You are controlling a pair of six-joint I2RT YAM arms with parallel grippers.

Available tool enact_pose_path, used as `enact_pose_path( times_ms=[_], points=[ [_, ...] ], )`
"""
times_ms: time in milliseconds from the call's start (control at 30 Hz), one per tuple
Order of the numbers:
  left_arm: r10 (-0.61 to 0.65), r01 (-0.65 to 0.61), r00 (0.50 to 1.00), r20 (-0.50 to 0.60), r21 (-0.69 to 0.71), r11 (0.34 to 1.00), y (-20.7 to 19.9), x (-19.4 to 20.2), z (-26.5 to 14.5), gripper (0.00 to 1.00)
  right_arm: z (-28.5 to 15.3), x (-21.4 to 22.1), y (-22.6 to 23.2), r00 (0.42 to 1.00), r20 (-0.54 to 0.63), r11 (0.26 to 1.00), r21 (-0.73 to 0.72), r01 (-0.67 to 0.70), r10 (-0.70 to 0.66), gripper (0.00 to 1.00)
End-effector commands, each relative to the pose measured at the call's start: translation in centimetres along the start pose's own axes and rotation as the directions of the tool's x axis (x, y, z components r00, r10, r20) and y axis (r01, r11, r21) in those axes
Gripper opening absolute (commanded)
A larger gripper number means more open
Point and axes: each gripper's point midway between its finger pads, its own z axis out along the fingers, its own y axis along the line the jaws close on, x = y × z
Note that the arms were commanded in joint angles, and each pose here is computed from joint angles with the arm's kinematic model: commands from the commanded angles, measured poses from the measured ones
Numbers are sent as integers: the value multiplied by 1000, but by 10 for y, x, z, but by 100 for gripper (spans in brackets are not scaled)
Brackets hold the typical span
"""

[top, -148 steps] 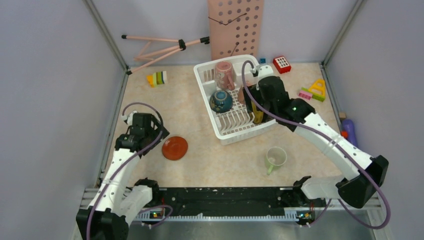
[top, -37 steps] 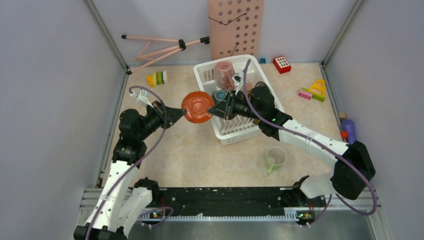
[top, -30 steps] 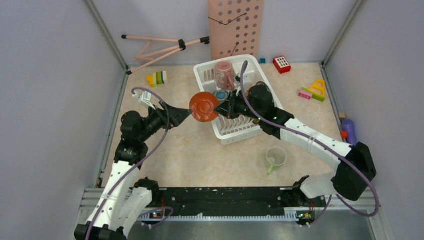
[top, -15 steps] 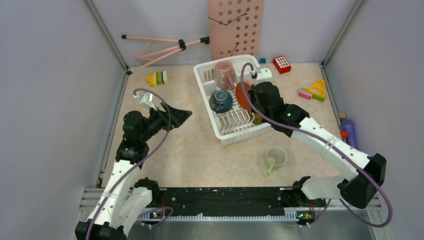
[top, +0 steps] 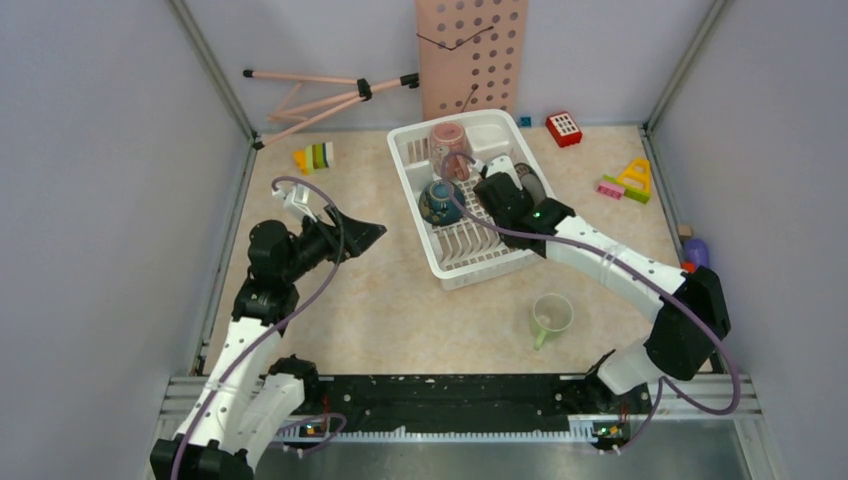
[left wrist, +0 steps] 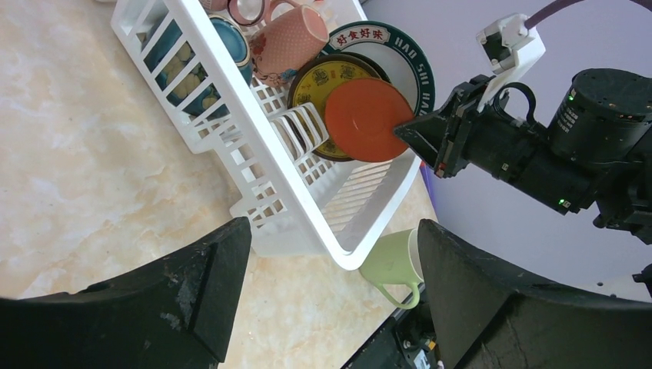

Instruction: Load the mixed dishes into the dish rack

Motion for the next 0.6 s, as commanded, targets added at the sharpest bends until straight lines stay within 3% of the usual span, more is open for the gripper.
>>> enact_pose_path(
  times_ms=[0,533,567],
  points=[
    [42,-43,999,5,42,998,-10,-4,0,84,2,-18,-7,998,62,999,46,7,-10,0],
    [41,-41,999,-13,43,998,-8,-2,2,84,35,-4,8,999,4,996,81,46,-46,0],
    [41,-40,999,-14,42,998,-8,-2,3,84,36,-3,10,999,1,997,66,44,-44,4]
  ],
)
